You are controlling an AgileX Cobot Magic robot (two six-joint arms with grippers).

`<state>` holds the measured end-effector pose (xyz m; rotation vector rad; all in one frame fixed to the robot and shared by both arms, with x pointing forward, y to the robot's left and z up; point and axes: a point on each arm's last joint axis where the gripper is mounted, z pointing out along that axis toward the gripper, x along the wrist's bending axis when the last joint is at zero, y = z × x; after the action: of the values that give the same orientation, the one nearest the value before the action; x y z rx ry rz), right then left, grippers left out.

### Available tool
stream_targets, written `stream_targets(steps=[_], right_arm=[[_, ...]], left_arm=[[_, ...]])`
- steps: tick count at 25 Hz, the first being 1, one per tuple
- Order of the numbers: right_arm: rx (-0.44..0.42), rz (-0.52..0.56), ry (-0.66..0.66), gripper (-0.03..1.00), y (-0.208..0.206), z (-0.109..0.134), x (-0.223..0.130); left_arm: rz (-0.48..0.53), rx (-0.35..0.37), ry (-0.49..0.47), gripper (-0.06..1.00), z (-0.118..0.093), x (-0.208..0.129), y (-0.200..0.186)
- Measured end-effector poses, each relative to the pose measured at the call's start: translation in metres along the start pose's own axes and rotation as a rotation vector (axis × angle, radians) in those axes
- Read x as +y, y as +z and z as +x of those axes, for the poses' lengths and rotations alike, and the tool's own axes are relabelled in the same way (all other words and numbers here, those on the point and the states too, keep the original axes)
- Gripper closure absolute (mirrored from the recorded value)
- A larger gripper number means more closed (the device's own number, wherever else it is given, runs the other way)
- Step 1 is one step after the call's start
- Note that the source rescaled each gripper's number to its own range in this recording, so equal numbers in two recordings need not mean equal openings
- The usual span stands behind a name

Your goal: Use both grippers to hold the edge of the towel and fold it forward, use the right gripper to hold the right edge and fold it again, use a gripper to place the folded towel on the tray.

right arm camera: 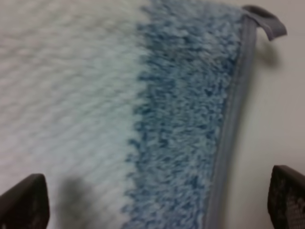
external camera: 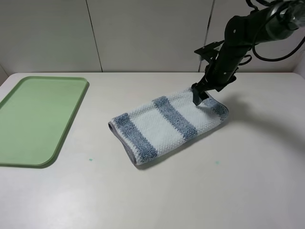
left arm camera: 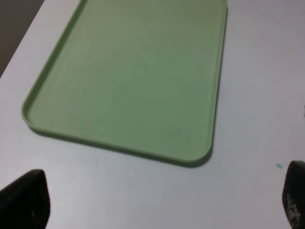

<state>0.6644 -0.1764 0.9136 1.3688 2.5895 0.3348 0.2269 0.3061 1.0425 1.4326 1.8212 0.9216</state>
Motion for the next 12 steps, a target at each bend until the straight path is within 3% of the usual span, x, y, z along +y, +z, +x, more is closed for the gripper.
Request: stream_targets(steps=[12], right_arm=[[0.000,0.127,-0.027,-0.03,0.046,-0.014,0.005]], left_arm=[[0.000,0.000,0.000,-0.03,0.000,0.000,0.000]])
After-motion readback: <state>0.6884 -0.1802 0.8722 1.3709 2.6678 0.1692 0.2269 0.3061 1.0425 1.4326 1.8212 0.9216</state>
